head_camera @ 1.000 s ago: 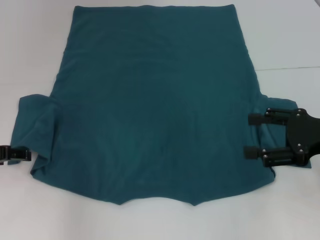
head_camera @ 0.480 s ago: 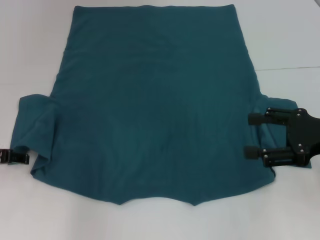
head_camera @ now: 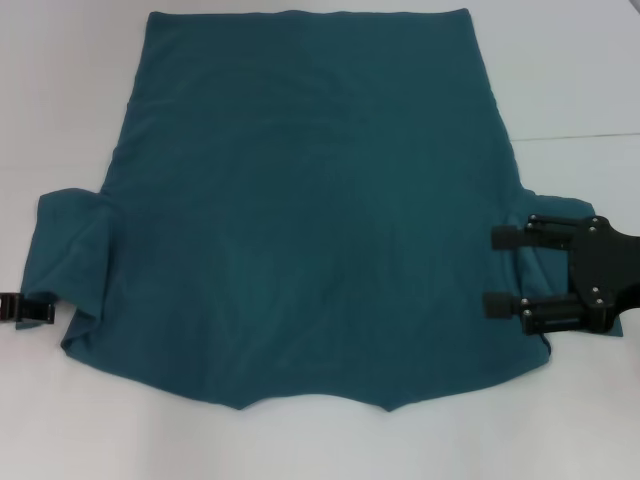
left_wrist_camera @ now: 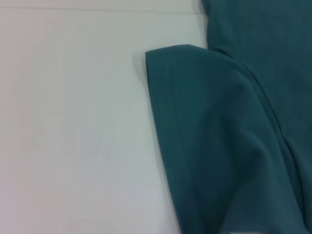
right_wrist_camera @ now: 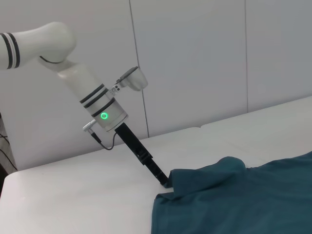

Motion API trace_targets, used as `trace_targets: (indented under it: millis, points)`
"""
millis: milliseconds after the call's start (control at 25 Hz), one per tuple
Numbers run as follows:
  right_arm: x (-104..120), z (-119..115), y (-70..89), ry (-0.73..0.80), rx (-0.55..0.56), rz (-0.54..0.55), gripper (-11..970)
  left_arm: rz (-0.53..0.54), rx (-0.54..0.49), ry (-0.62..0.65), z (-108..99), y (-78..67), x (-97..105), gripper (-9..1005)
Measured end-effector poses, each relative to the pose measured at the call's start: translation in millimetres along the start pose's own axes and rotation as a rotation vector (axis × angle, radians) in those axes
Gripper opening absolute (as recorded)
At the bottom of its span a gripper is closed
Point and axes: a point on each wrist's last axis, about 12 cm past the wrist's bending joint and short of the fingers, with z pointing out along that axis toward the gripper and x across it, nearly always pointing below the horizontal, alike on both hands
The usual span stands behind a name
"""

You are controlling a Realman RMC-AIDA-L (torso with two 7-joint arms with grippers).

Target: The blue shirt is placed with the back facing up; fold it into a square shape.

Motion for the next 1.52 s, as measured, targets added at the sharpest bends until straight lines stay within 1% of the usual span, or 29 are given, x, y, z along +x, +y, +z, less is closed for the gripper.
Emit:
trace_targets:
  millis: [440, 840, 1200, 1520]
  points:
    - [-1.2, 1.6, -0.5, -0.003, -0.001, -0.002, 914, 0.002, -0.014, -0.028, 1.6, -0.9, -5.4, 792]
    - [-1.1, 1.8, -0.2, -0.006, -0.001, -0.001, 915, 0.006, -0.004, -0.01, 6.6, -4.1, -1.1, 776]
    - [-1.0, 2.2, 0.0, -0.006, -0.002, -0.001, 915, 0.012, -0.012, -0.023, 10.5, -6.1, -1.2, 772]
    - [-0.1, 1.6, 0.4, -0.006, -0.001, 0.001, 914, 0.029, -0.02, -0.02, 17.4, -11.1, -1.3, 768]
